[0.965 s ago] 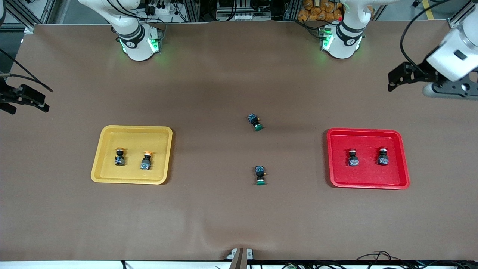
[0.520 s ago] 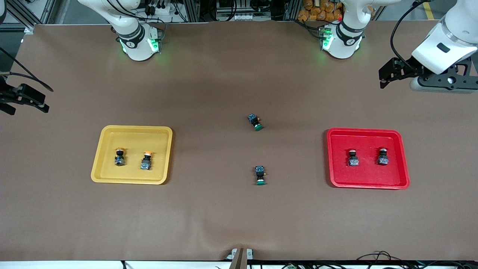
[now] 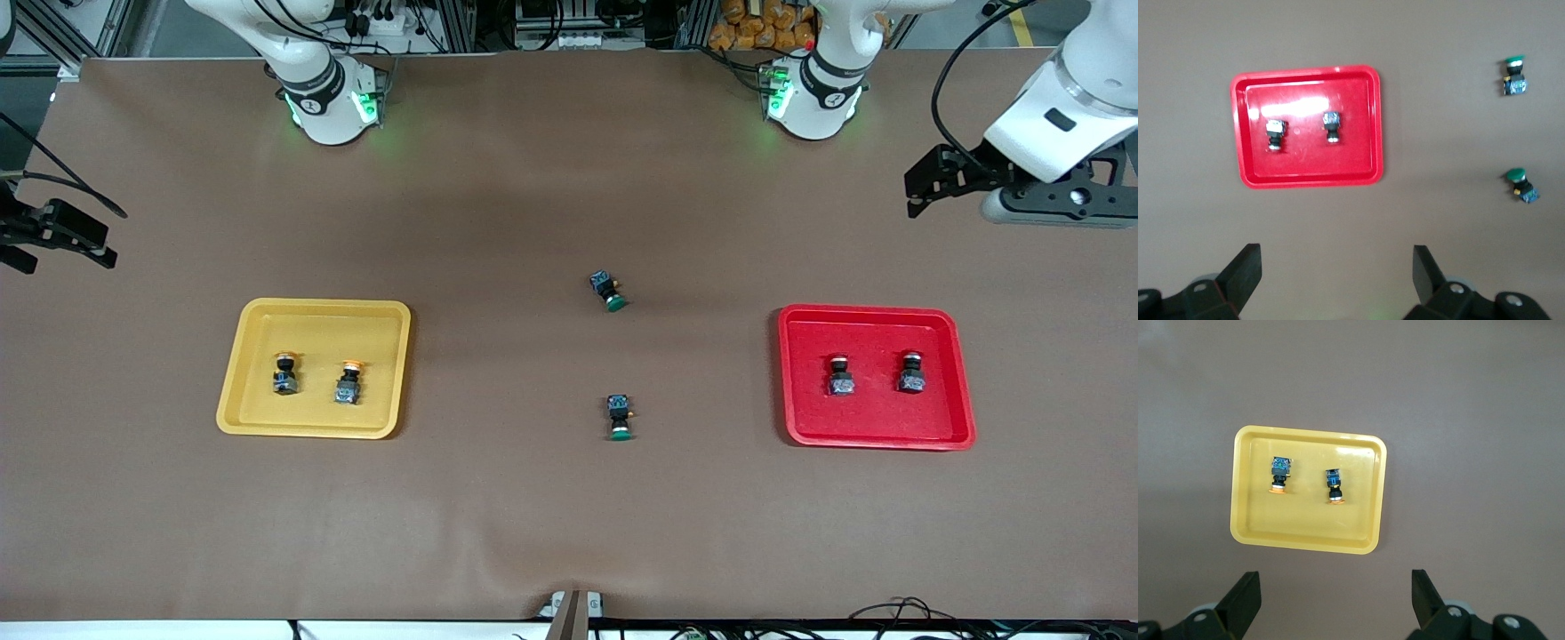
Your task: Place red and yellow buttons in trays
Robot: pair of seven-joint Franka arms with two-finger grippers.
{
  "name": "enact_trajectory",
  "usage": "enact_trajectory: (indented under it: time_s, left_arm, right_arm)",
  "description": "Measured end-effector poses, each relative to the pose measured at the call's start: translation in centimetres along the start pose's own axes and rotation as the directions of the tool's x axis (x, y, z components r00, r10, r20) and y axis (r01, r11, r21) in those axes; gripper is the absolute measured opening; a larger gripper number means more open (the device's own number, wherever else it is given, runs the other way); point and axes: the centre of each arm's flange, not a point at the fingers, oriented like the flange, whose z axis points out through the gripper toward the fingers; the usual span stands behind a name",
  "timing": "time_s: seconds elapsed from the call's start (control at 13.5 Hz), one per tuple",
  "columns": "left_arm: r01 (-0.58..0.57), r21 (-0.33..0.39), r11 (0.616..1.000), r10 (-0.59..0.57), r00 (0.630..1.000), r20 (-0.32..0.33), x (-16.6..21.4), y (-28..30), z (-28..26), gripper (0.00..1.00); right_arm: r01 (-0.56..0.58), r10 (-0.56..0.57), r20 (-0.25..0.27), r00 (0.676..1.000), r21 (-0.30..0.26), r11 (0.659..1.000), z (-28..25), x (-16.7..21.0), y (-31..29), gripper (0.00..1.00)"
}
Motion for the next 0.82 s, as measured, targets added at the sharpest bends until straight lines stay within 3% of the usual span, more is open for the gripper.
enact_trajectory:
  time_s: [0.22, 0.82]
  left_arm:
    - [0.015, -0.006, 1.0, -0.015, 0.999, -0.05, 1.1, -0.8, -0.2, 1.0]
    - [0.066, -0.007, 0.998, -0.066, 0.997, -0.033, 1.4, -1.5, 0.2, 1.0]
  right_arm:
    - [0.0, 0.0, 0.0, 1.0, 0.0, 1.0, 0.0, 0.0, 0.0, 1.0]
    - [0.001, -0.001, 0.009, 1.0, 0.001, 1.0, 0.1, -0.1, 0.0, 1.0]
